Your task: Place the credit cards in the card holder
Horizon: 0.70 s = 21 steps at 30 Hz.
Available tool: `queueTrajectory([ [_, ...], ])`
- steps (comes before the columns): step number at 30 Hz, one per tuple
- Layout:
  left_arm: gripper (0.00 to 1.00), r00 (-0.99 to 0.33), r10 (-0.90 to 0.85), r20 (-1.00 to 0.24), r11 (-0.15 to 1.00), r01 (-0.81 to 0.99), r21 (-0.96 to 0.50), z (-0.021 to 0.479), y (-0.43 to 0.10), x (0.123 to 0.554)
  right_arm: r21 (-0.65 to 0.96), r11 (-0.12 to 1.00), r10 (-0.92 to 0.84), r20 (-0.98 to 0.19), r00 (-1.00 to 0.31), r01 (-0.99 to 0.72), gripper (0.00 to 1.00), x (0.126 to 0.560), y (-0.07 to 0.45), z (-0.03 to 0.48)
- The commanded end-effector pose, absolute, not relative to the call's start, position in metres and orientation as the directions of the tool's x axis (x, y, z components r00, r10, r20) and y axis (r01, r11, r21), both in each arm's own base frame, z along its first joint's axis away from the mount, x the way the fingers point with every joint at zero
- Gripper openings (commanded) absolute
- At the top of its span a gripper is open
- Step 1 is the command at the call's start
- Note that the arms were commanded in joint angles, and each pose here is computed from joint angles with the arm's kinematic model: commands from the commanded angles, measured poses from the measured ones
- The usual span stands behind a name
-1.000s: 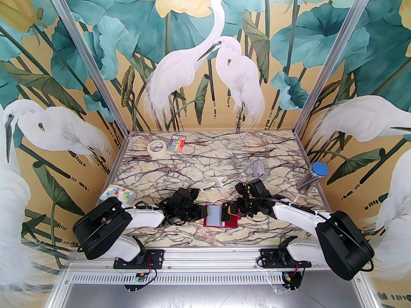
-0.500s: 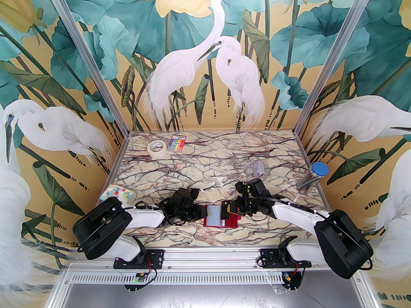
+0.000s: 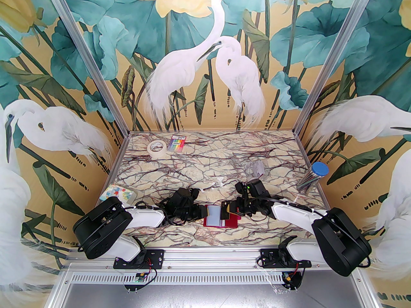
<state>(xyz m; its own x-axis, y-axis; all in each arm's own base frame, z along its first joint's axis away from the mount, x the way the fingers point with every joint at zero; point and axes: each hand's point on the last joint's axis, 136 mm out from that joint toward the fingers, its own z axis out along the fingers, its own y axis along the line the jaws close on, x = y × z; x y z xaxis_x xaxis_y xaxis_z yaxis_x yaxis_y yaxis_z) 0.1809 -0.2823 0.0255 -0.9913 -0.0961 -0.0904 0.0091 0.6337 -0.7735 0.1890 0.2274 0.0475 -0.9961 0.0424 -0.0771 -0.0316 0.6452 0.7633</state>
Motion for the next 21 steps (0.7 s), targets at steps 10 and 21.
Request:
queueTrajectory([
  [10, 0.3, -0.991, -0.107, -0.075, 0.678, -0.018, -0.735, 0.0104, -0.2768, 0.1796, 0.77, 0.638, 0.047, -0.066, -0.997, -0.021, 0.0, 0.1872, 0.2297, 0.0441],
  [21, 0.3, -0.992, -0.105, -0.077, 0.675, -0.015, -0.738, 0.0108, -0.2775, 0.1797, 0.768, 0.641, 0.052, -0.05, -0.997, -0.005, 0.0, 0.1839, 0.2295, 0.0402],
])
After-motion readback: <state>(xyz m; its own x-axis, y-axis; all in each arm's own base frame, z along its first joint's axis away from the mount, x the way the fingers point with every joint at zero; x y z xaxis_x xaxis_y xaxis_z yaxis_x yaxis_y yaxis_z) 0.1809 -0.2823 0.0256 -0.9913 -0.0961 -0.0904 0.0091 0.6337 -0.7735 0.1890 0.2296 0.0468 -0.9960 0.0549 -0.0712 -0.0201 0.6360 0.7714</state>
